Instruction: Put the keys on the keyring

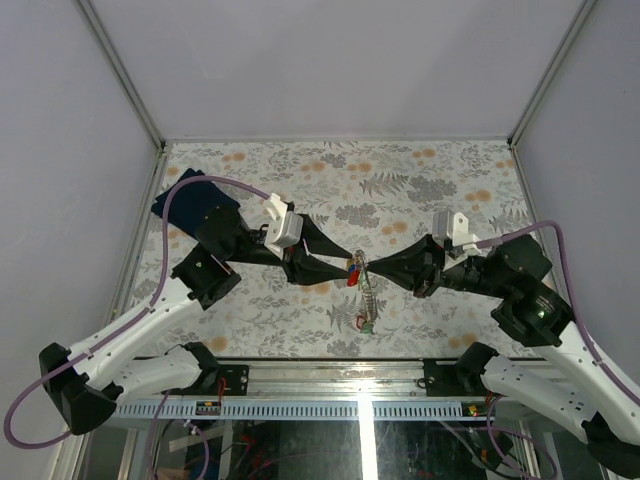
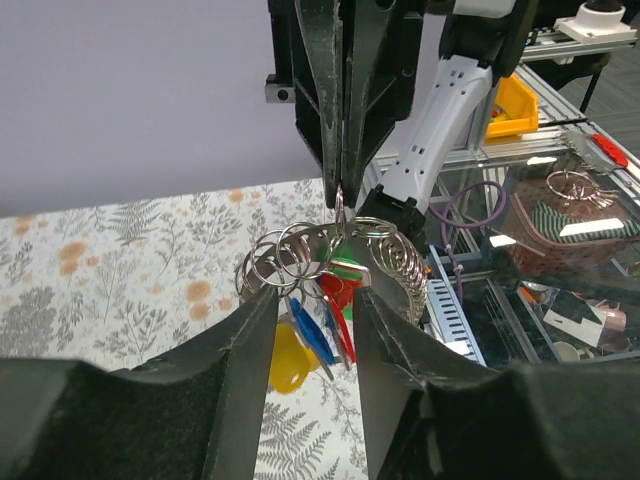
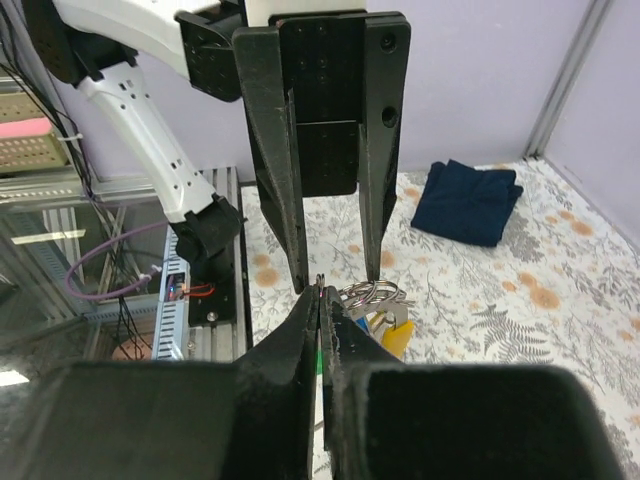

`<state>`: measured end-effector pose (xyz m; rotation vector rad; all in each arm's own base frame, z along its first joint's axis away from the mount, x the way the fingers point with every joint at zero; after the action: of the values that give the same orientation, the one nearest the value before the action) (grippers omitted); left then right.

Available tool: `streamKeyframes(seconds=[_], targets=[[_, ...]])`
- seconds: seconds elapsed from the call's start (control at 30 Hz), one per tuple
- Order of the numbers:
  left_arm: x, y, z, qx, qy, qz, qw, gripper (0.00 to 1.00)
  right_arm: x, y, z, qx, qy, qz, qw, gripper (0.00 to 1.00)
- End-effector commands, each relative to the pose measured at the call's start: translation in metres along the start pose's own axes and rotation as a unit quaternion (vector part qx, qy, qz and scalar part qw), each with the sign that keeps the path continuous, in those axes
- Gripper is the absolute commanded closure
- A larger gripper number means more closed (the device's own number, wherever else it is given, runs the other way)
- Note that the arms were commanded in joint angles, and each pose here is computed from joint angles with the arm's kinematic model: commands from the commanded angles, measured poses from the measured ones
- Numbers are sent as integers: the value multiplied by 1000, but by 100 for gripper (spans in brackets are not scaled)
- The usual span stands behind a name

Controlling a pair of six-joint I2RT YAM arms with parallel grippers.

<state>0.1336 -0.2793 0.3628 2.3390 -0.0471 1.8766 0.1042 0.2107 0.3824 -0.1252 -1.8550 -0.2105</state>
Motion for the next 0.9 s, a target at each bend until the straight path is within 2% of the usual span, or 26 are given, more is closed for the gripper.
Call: streamKeyframes(seconds=[0.0,0.17,0.33,0.7,0.87], targets=[[20,0,-13,-35,37,-27,998,64,43,-3,0,5,-37,-83,996,100],[23,0,-13,-31,33,-31,999,58,45,-1,0,12,-30,-88,996,100],[29,1,-20,-40,34,-44,998,57,43,3,-4,4,-22,-83,996,100],[31,5,-22,-38,33,-51,997,65,39,8,-8,1,-13,-76,997,100],[29,8,-17,-29,31,-52,998,73,40,9,-4,17,-13,-81,996,100]])
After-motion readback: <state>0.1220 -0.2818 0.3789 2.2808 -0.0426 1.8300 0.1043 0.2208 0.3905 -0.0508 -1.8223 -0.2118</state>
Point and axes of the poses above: each gripper's point midway between its finger pads, its own y axis out along the fingers, its own z axis along the line the jaws close on, x = y × z, the point moved 4 cm from there along -y, back along the fingers, and after that the axes turned 15 degrees about -y, right-handed, at the moved point
